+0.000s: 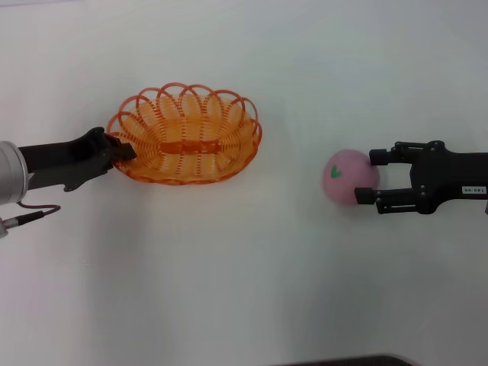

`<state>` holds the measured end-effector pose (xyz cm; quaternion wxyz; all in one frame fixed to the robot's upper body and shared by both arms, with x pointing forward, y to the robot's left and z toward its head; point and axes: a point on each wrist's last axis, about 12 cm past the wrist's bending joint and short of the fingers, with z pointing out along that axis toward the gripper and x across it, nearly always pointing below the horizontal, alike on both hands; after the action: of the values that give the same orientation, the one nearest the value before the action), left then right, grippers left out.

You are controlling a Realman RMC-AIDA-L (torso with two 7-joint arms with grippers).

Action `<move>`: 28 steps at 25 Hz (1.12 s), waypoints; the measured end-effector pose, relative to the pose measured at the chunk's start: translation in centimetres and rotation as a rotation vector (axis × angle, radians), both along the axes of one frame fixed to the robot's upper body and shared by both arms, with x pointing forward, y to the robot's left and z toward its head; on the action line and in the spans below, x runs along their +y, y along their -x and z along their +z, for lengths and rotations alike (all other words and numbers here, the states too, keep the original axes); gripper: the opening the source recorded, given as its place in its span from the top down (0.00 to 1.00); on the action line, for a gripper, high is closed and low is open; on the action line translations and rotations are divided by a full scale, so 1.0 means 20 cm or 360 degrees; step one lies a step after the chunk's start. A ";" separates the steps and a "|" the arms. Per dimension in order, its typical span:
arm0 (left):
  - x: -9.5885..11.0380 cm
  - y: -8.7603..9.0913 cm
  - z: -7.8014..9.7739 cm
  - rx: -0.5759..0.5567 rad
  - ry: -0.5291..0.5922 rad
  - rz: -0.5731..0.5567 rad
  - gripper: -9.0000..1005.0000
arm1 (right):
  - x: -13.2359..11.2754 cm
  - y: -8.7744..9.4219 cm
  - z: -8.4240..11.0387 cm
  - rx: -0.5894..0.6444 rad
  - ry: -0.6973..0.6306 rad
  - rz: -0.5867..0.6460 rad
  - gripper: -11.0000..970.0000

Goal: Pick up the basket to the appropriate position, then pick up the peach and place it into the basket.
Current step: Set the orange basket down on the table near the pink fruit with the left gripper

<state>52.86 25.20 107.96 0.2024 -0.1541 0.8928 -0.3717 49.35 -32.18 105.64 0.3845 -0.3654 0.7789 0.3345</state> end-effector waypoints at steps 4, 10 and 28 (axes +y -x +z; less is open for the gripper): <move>-0.01 0.01 0.02 -0.0048 -0.0064 -0.0020 0.92 | 0.00 0.00 0.00 0.0001 -0.0001 0.0002 0.13; 0.03 0.03 0.05 -0.0104 -0.0137 -0.0006 0.92 | 0.01 -0.01 0.01 -0.0001 -0.0003 0.0009 0.13; 0.05 0.06 0.02 -0.0072 -0.0179 -0.0001 0.92 | 0.03 -0.02 0.01 -0.0015 -0.0001 0.0013 0.13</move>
<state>51.74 26.16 108.45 0.2306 -0.1336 0.9076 -0.3245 49.81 -31.67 105.77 0.3868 -0.3701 0.7756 0.3345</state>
